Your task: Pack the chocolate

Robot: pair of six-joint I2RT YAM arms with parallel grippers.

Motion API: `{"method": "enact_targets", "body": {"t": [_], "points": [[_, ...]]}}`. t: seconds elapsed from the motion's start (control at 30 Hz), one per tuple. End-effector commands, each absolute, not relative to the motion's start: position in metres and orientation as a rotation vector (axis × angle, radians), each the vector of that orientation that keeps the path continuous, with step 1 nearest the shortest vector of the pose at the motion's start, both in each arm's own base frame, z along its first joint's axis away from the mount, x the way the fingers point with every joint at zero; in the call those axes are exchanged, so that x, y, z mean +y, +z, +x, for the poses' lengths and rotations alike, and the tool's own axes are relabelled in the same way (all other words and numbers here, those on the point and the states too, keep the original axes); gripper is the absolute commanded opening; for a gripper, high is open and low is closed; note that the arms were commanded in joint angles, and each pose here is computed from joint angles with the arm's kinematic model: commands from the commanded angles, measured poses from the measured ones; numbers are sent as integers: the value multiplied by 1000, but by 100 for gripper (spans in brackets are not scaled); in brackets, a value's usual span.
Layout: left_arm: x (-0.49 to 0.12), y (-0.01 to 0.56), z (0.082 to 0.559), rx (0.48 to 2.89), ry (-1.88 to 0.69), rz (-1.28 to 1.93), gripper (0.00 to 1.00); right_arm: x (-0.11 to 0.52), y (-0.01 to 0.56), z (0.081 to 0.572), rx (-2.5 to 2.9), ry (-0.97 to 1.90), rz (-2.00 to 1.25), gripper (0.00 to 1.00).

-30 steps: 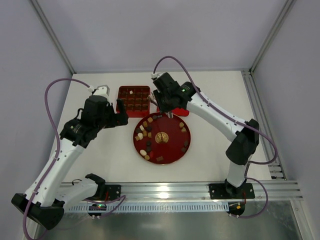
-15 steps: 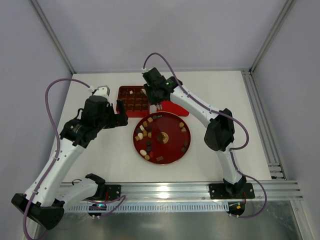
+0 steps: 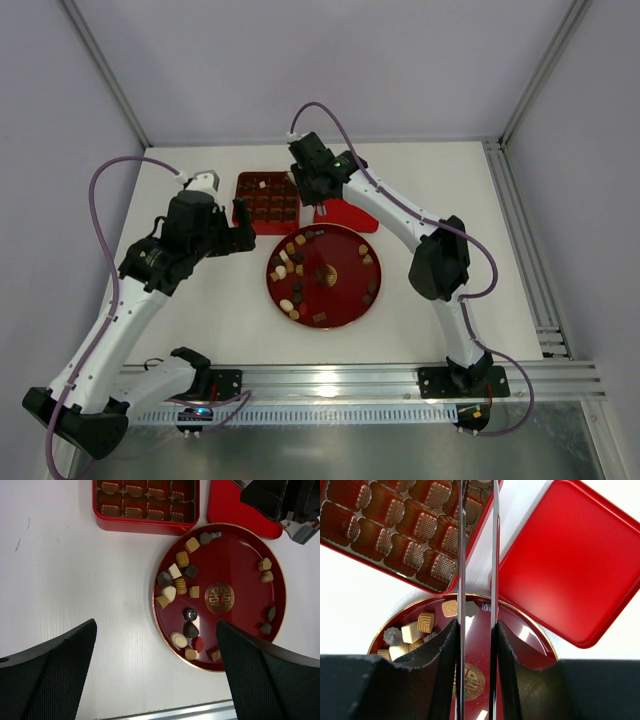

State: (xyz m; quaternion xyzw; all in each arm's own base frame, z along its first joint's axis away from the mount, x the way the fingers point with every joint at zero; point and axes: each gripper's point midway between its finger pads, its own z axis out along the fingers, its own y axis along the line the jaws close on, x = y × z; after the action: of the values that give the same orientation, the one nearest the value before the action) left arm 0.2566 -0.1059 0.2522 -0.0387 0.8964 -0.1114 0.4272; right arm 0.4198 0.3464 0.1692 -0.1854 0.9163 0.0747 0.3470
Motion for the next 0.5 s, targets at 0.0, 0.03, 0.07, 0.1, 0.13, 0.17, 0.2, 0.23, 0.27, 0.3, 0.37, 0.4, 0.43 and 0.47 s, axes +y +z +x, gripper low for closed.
{"method": "enact_targets", "body": {"t": [0.0,0.03,0.07,0.1,0.13,0.17,0.2,0.23,0.27,0.3,0.37,0.4,0.43,0.47], "points": [[-106,270,259,2194,-293,-85,100,356,191,436,2291,219,-459,36],[-106,271,259,2192,-292,-86,100,357,190,436,2293,219,-458,36],[-106,270,259,2196,-291,-87,100,357,190,437,2291,218,-457,36],[-106,270,259,2194,-293,-87,100,357,190,437,2293,217,-457,36],[-106,270,259,2195,-292,-87,100,357,190,437,2291,219,-459,36],[-106,271,259,2194,-292,-86,100,357,189,438,2293,217,-458,36],[-106,271,259,2194,-292,-86,100,357,188,438,2294,215,-458,36],[-106,271,259,2193,-291,-85,100,357,187,439,2294,211,-459,37],[-106,270,258,2195,-292,-87,100,357,187,439,2294,210,-458,37],[-105,270,258,2195,-290,-88,100,356,186,439,2296,205,-458,36],[-106,270,259,2195,-290,-88,100,356,184,439,2301,205,-461,40],[-105,270,259,2194,-286,-88,100,356,184,439,2302,204,-461,41],[-105,270,259,2193,-289,-89,100,356,186,439,2298,206,-462,42],[-105,269,259,2197,-286,-90,100,357,185,439,2298,209,-461,43]]}}
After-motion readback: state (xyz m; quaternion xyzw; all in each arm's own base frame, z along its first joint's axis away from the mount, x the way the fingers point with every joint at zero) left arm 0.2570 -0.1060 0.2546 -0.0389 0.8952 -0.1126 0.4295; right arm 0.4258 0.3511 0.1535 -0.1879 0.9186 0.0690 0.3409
